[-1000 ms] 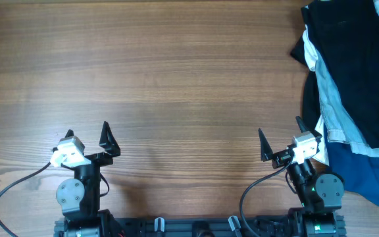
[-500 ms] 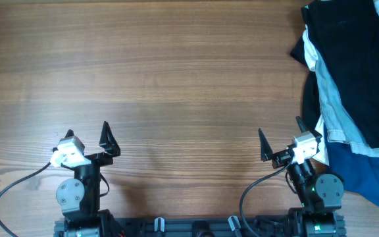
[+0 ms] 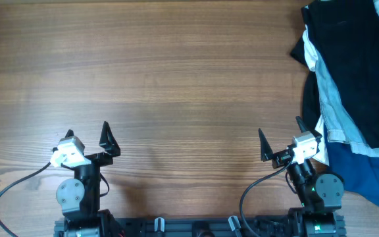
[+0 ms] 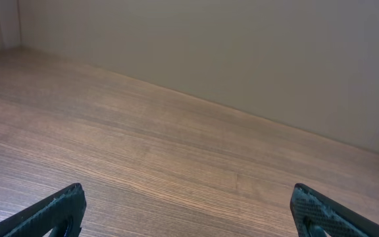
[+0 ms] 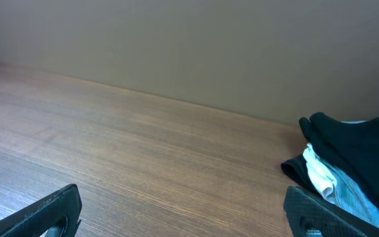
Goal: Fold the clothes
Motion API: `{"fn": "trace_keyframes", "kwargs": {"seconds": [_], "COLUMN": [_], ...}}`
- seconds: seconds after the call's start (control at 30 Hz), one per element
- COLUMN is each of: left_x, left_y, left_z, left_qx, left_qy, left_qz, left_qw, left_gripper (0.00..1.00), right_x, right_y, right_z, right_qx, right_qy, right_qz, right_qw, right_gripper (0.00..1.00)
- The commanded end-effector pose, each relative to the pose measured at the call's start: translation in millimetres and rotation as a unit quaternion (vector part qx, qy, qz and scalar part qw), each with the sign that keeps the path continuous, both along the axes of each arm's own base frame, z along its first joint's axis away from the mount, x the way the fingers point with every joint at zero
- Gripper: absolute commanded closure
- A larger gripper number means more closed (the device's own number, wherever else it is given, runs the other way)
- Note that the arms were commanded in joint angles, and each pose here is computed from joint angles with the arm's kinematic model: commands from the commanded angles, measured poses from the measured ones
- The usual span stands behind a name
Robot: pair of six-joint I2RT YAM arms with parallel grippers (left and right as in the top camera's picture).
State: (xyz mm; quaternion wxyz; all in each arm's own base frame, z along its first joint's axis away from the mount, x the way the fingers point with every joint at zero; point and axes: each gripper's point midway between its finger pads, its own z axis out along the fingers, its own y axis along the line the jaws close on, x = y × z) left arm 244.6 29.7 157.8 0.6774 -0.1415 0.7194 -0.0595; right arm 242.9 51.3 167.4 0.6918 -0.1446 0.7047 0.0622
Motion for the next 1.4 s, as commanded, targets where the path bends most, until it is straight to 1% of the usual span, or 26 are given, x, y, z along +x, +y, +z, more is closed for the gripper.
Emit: {"fn": "trace_keyframes", "kwargs": {"seconds": [0.0,0.2,0.27,0.4,0.43,0.47,0.63,0.73,0.8,0.87,0.93,1.0,1.1,1.2,1.37], "left_x": [0,0,0,0,0,0,0,0,0,1,1,1,1,0,-3], "left_y": [1,1,1,1,1,1,1,1,-2,-14,-20,-22,-22,-25,-27], "left_z": [-1,-1,-1,-1,-1,-1,-1,-1,0,3,4,5,15,26,29], "left_qx": [0.010,0.010,0.010,0.010,0.010,0.010,0.010,0.010,0.009,0.008,0.007,0.008,-0.020,-0.023,-0.029], "left_qy": [0.001,0.001,0.001,0.001,0.001,0.001,0.001,0.001,-0.001,-0.008,-0.010,-0.013,-0.034,-0.048,-0.024], "left_qz": [0.004,0.004,0.004,0.004,0.004,0.004,0.004,0.003,-0.007,-0.041,-0.059,-0.064,-0.063,-0.072,-0.073], "left_qw": [1.000,1.000,1.000,1.000,1.000,1.000,1.000,1.000,1.000,0.999,0.998,0.998,0.997,0.996,0.997], "left_gripper": [0.00,0.00,0.00,0.00,0.00,0.00,0.00,0.00,0.00,0.00,0.00,0.00,0.00,0.00,0.00], "right_x": [0,1,3,3,4,4,4,4,1,-4,-7,-8,-9,-10,-9], "right_y": [0,-2,-10,-12,-14,-14,-13,-12,-1,12,17,18,18,18,22], "right_z": [-1,-1,-2,-2,-2,-2,-2,4,15,26,34,38,43,54,75], "right_qx": [-0.004,-0.008,-0.051,-0.066,-0.097,-0.108,-0.107,-0.106,-0.103,-0.102,-0.102,-0.101,-0.097,-0.079,-0.078], "right_qy": [0.000,0.000,-0.010,-0.014,-0.021,-0.024,-0.023,-0.036,-0.061,-0.089,-0.108,-0.117,-0.125,-0.131,-0.132], "right_qz": [-0.001,-0.005,-0.029,-0.033,-0.038,-0.038,-0.037,-0.034,-0.004,0.033,0.049,0.051,0.050,0.050,0.061], "right_qw": [1.000,1.000,0.998,0.997,0.994,0.993,0.993,0.993,0.993,0.990,0.988,0.987,0.986,0.987,0.986], "right_gripper": [0.00,0.00,0.00,0.00,0.00,0.00,0.00,0.00,0.00,0.00,0.00,0.00,0.00,0.00,0.00]}}
